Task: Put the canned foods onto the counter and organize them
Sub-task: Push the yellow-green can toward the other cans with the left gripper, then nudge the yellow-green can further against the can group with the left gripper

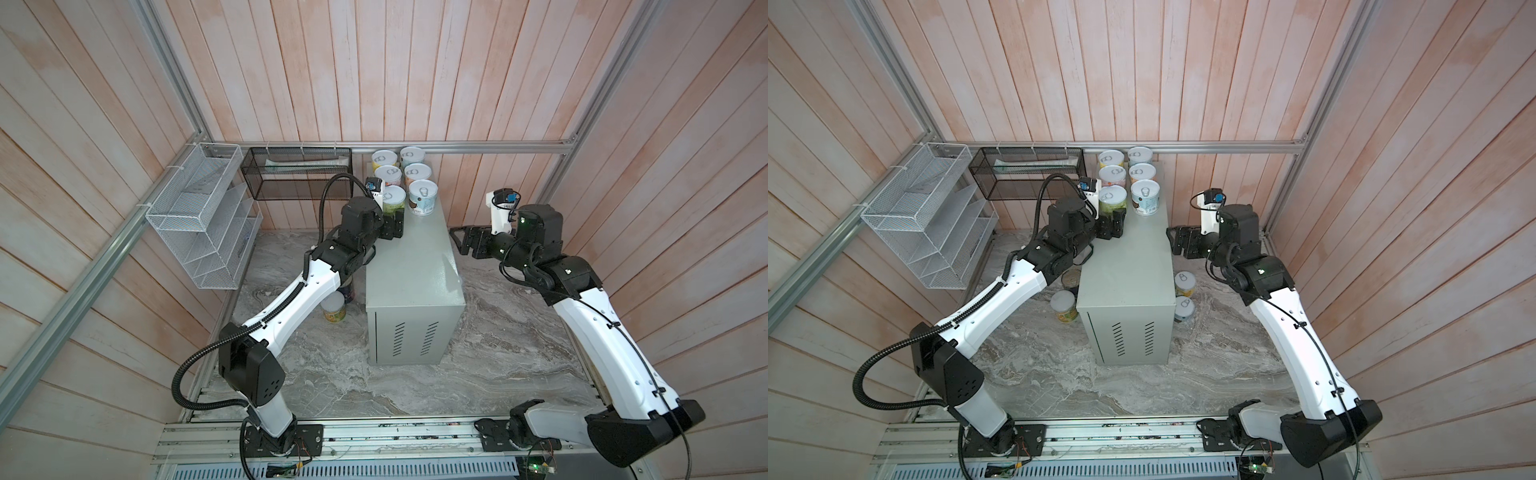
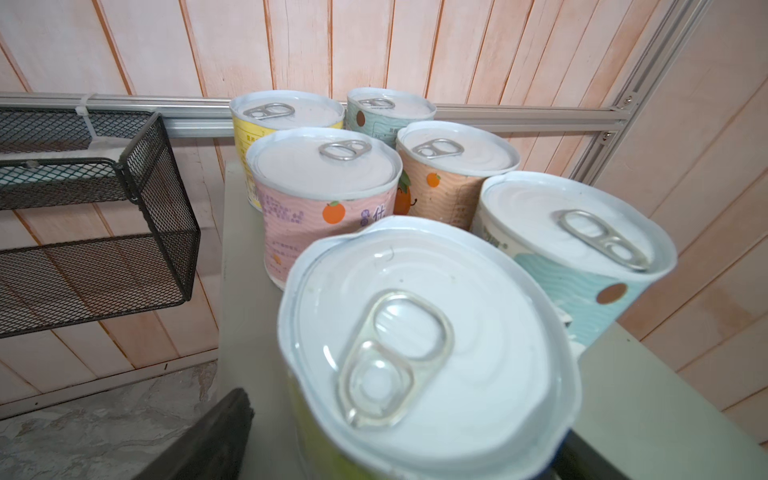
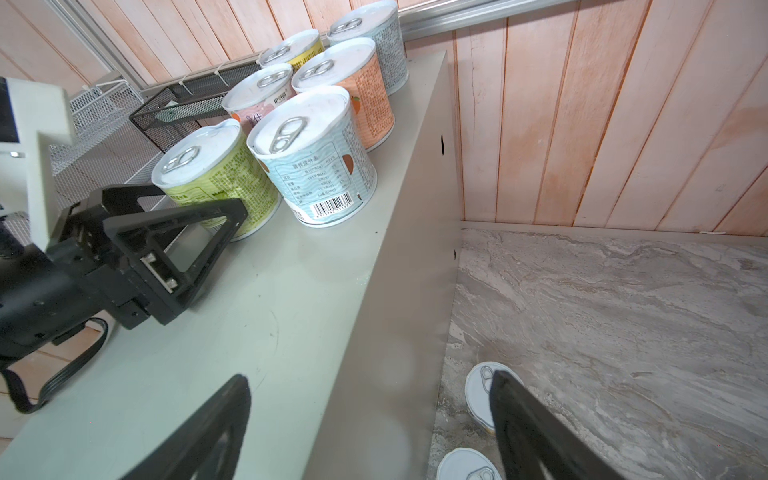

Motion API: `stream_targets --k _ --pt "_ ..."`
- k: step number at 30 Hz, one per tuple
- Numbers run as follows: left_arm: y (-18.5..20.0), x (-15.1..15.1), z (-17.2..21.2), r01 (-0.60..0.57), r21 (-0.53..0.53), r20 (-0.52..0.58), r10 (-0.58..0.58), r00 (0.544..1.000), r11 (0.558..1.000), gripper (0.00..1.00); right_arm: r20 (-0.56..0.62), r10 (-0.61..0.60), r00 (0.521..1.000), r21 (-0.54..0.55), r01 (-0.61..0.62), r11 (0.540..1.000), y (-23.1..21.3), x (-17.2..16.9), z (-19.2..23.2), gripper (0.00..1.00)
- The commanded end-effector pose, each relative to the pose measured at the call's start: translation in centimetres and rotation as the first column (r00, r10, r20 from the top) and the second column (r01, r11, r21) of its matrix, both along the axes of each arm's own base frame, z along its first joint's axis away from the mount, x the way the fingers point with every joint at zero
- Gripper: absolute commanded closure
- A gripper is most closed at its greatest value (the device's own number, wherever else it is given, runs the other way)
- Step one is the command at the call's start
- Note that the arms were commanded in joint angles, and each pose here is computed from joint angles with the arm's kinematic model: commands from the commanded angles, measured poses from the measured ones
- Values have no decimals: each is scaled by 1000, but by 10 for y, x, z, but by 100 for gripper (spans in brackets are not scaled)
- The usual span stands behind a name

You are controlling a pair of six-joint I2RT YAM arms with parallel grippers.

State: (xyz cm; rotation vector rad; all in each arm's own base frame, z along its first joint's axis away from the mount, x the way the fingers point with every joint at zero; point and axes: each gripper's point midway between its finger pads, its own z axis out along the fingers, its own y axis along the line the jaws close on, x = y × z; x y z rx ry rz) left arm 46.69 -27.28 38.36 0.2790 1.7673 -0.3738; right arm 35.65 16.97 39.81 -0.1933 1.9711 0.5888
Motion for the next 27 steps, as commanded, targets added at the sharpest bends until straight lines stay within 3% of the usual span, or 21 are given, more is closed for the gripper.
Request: stream_targets --k 1,27 --pt "-12 4 -29 47 33 -73 -45 996 998 7 8 5 1000 16 -5 1000 2 3 1 11" --pt "-20 20 -33 68 44 -75 -65 995 997 16 -4 -4 1000 18 4 1000 1 7 -2 14"
